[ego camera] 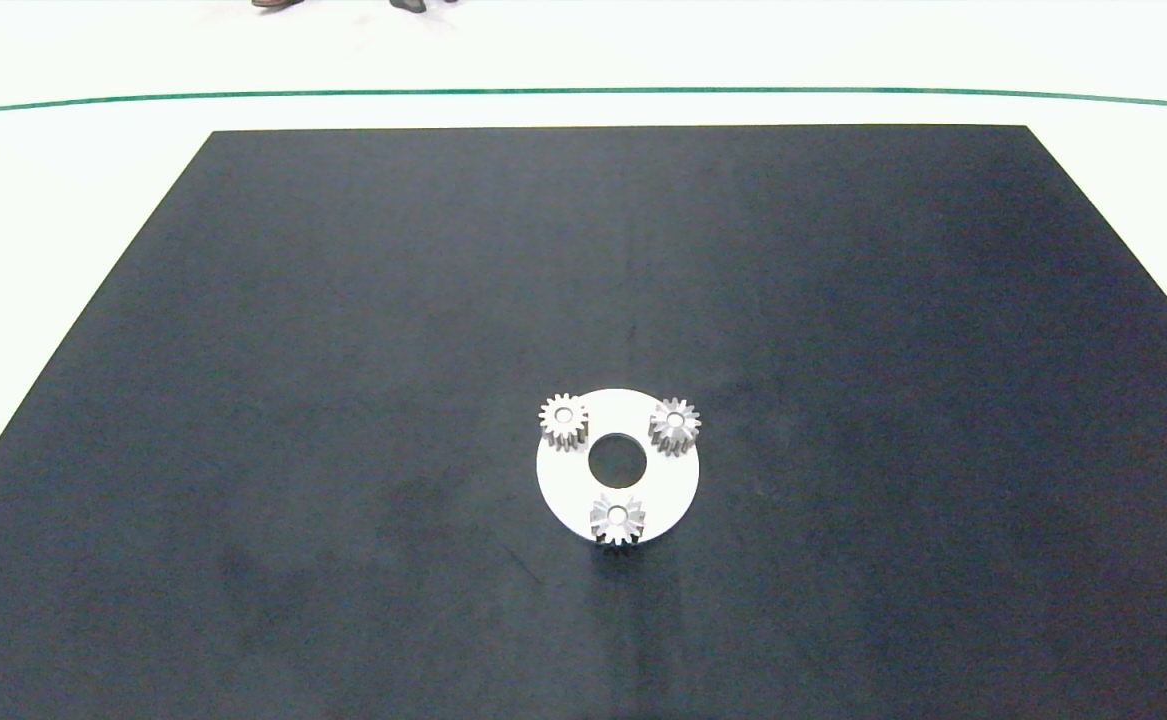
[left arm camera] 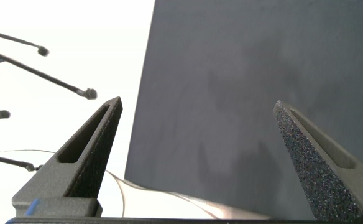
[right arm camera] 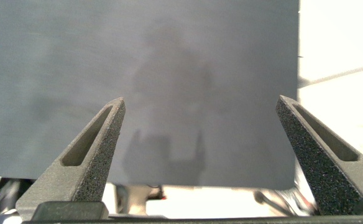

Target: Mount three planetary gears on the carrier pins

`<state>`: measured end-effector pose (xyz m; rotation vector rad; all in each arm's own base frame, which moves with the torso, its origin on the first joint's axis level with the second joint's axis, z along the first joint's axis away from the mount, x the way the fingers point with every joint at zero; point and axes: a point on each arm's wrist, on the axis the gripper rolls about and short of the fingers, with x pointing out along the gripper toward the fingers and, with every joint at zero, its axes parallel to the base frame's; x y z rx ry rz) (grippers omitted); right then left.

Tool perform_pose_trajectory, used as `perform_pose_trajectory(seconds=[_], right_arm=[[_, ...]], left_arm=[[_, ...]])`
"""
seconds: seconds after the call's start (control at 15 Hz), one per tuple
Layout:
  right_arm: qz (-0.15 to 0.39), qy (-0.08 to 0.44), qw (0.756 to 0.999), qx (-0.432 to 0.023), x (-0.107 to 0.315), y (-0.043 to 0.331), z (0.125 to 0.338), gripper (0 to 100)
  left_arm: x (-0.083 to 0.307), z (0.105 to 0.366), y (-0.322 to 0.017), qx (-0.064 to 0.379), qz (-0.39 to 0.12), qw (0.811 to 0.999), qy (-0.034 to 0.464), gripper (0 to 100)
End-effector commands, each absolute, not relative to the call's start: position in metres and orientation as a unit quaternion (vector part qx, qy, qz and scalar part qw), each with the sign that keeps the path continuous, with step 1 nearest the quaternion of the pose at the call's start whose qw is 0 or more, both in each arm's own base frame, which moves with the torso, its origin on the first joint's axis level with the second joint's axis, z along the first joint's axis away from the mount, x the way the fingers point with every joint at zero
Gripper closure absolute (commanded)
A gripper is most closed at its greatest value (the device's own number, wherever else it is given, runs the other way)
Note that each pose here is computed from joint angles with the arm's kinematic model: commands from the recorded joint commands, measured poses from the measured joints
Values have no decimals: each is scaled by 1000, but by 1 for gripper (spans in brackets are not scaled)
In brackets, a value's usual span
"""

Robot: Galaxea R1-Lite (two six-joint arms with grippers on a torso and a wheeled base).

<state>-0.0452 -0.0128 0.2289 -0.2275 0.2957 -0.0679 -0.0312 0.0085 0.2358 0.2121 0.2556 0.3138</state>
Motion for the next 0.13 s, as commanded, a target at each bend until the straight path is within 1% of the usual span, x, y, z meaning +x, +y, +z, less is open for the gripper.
perform_pose_trajectory(seconds=[0.07,0.13], right_arm=[[-103,68,986,-108,-109,0,174,0],[-82,67,988,-109,-115,-4,159,0]], left_arm=[[-85,171,-2,100,156,981,58,0],[-83,167,-1,79,137,985,63,0]])
